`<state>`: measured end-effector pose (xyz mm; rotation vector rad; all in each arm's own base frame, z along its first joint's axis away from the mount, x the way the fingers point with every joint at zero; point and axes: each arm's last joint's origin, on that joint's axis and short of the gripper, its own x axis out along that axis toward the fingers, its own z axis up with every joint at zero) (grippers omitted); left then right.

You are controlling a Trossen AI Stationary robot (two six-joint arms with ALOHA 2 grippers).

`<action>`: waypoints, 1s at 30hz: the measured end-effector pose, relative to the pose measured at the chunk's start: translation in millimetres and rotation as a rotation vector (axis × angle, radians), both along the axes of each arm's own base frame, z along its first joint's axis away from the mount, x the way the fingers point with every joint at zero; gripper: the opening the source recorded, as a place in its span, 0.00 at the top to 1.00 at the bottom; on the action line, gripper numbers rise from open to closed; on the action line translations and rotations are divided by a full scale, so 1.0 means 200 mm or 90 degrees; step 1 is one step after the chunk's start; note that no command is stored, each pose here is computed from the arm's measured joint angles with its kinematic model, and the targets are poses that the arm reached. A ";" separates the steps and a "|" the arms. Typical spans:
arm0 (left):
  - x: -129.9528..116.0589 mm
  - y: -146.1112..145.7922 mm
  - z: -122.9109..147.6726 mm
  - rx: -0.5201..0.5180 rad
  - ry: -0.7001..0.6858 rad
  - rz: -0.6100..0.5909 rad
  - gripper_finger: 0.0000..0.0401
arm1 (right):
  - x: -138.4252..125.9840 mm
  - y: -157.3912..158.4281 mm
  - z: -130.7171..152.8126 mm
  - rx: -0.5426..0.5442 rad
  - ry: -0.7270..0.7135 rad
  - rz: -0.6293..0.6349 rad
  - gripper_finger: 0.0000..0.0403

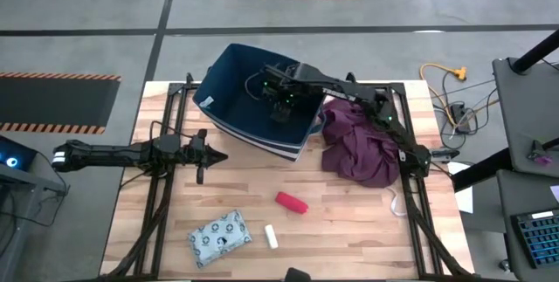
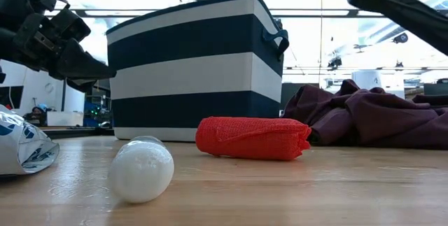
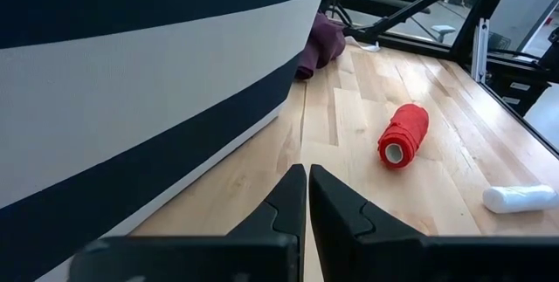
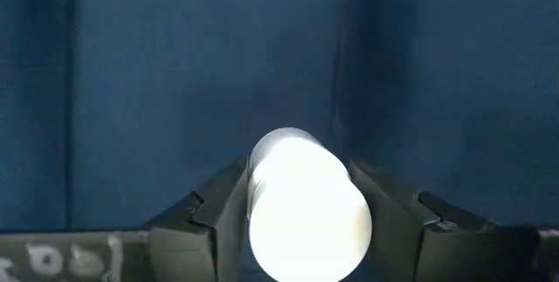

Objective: Pick & place medical supplies in basket/bin
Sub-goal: Put the white pill bottle into the blue bin

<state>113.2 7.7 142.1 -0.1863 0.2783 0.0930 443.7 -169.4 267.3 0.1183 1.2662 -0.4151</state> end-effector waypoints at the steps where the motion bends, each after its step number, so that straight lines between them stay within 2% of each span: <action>1: 0.00 0.00 0.00 0.000 0.000 0.000 1.00 | 0.01 0.00 -0.03 0.009 0.006 0.002 0.59; 7: 0.00 0.00 0.00 0.000 0.000 0.000 1.00 | 0.05 -0.04 -0.19 0.073 0.030 -0.006 0.59; 15: 0.00 0.00 0.00 0.000 0.000 0.000 1.00 | 0.06 -0.10 -0.32 0.089 0.054 -0.020 0.59; 20: 0.00 0.00 0.00 0.000 0.000 0.000 1.00 | 0.06 -0.12 -0.33 0.089 0.052 -0.027 0.57; 24: 0.00 0.00 0.00 0.000 0.000 0.000 1.00 | 0.06 -0.12 -0.32 0.092 0.044 -0.048 0.49; 30: 0.00 0.00 0.00 0.000 0.000 0.000 1.00 | 0.04 -0.11 -0.28 0.096 0.042 -0.064 0.29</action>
